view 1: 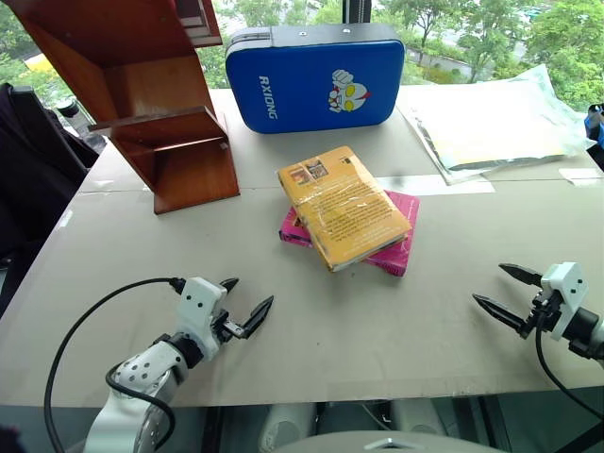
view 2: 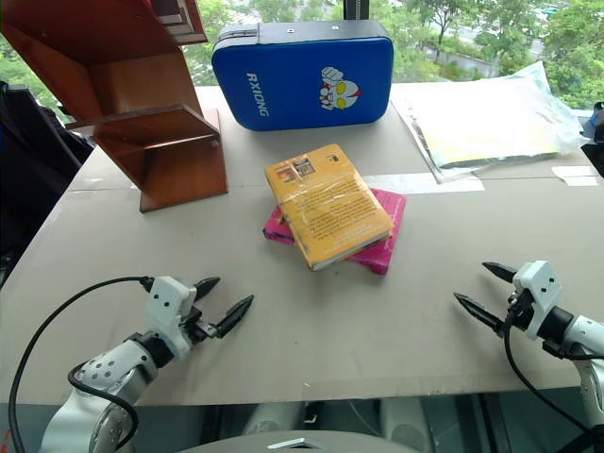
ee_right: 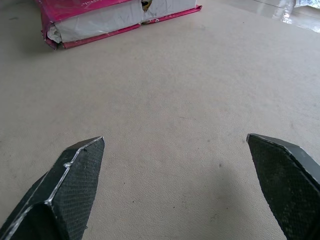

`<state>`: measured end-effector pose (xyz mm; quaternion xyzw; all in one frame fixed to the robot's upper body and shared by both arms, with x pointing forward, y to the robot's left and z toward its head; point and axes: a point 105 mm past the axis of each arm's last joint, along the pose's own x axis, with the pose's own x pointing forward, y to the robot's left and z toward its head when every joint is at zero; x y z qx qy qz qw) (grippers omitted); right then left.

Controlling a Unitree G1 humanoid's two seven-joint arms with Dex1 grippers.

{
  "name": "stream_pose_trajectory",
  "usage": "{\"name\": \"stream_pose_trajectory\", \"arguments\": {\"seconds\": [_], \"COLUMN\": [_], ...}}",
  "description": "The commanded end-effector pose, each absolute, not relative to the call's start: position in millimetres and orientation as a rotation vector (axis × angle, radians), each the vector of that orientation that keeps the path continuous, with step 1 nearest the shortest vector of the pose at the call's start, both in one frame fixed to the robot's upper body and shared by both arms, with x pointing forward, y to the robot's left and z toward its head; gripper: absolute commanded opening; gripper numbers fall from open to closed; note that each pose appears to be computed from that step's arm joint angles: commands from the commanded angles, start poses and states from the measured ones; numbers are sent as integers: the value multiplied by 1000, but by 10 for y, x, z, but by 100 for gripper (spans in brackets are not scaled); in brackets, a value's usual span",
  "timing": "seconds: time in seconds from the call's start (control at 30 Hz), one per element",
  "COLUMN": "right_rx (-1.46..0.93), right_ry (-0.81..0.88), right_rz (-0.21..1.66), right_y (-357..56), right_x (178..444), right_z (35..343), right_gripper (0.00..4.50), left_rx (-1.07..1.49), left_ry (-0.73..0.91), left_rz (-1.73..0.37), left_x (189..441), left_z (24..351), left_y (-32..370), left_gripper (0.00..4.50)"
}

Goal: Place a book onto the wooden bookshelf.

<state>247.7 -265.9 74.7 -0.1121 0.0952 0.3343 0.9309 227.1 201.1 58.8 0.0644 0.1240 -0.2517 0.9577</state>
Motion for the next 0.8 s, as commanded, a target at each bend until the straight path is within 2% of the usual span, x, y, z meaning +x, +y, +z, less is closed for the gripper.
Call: {"name": "stream_pose_trajectory", "arguments": {"seconds": [0.03,0.23,0.37,0.5,0.67,0.73,0.8], "right_rx": [-264,-285,-272,-317,-312,-284,-278], "right_ry": [153,147,87,70,65,40,25], "right_rz": [664,639,606,543,475,477,495], "right_y": [-2697,-2685,-2588,-2397,-2109,-1874,-1700], "right_x": [2499,2545,2740,3199,3852,4155,4321], "right_z": [857,873,1093,1357,1624,1760,1836], "right_gripper": [450,450,450,450,450,395,329], "left_rx": [130,149,176,199,295,295,313], "left_ry": [295,252,209,151,161,148,138], "left_rz": [-534,-540,-577,-664,-781,-825,-853], "left_x": [2246,2305,2342,2417,2465,2477,2489], "left_z": [489,587,774,1175,1460,1609,1717], "left_y": [2048,2103,2152,2176,2192,2198,2210], "left_gripper": [446,446,446,446,446,450,450]}}
